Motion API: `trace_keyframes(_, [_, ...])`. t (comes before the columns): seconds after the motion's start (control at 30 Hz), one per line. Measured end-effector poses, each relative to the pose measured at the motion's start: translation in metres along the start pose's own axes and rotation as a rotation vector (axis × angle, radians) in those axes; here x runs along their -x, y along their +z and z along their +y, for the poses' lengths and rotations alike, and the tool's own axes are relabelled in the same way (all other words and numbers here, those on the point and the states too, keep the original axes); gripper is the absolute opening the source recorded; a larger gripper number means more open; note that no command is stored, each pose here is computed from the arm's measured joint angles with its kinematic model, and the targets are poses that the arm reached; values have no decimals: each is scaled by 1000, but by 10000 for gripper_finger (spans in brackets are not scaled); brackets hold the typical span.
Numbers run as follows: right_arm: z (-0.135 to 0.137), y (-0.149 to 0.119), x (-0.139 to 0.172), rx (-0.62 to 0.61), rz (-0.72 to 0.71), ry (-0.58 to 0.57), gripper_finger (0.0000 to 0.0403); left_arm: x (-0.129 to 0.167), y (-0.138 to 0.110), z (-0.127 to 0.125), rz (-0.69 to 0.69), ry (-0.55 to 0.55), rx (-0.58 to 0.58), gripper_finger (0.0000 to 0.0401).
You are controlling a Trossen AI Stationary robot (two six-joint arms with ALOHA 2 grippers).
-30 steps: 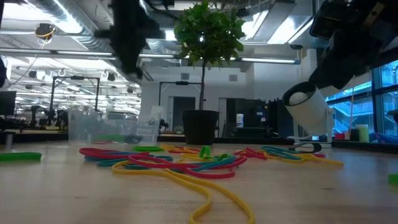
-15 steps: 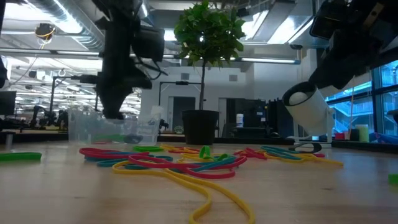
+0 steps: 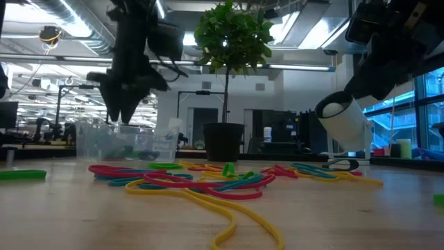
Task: Pick and place rubber bands into bin
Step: Put the red rubber band into the transparent bin
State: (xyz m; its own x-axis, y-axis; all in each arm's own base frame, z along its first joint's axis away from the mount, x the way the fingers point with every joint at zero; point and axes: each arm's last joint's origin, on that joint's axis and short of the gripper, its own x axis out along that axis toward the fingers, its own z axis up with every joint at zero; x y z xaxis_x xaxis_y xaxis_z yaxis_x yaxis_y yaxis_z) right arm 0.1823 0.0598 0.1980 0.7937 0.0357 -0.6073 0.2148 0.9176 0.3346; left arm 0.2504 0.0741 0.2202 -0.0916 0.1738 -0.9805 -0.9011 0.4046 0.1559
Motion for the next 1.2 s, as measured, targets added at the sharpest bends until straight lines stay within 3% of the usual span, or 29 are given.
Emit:
trace_keyframes(0.13, [0, 0, 0, 0, 0, 0, 21, 31, -5, -5, -84, -44, -17, 138])
trace_keyframes(0.23, [0, 0, 0, 0, 0, 0, 21, 59, -17, -10, -171, -140, -57, 120])
trace_keyframes(0.47, [1, 1, 0, -1, -8, 6, 21, 101, -61, -14, -303, -326, -149, 62])
trace_keyframes(0.63, [2, 3, 0, -6, -36, 26, 21, 111, -91, -32, -392, -416, -336, 7])
trace_keyframes(0.93, [8, 12, 1, 21, -126, 74, 19, 92, -129, -70, -576, -703, -693, 1])
trace_keyframes(1.07, [10, 19, 2, -12, -221, 59, 5, 61, -137, -70, -595, -739, -703, 1])
trace_keyframes(1.2, [17, 27, 1, -45, -229, 67, 4, 43, -141, -52, -638, -814, -682, 1])
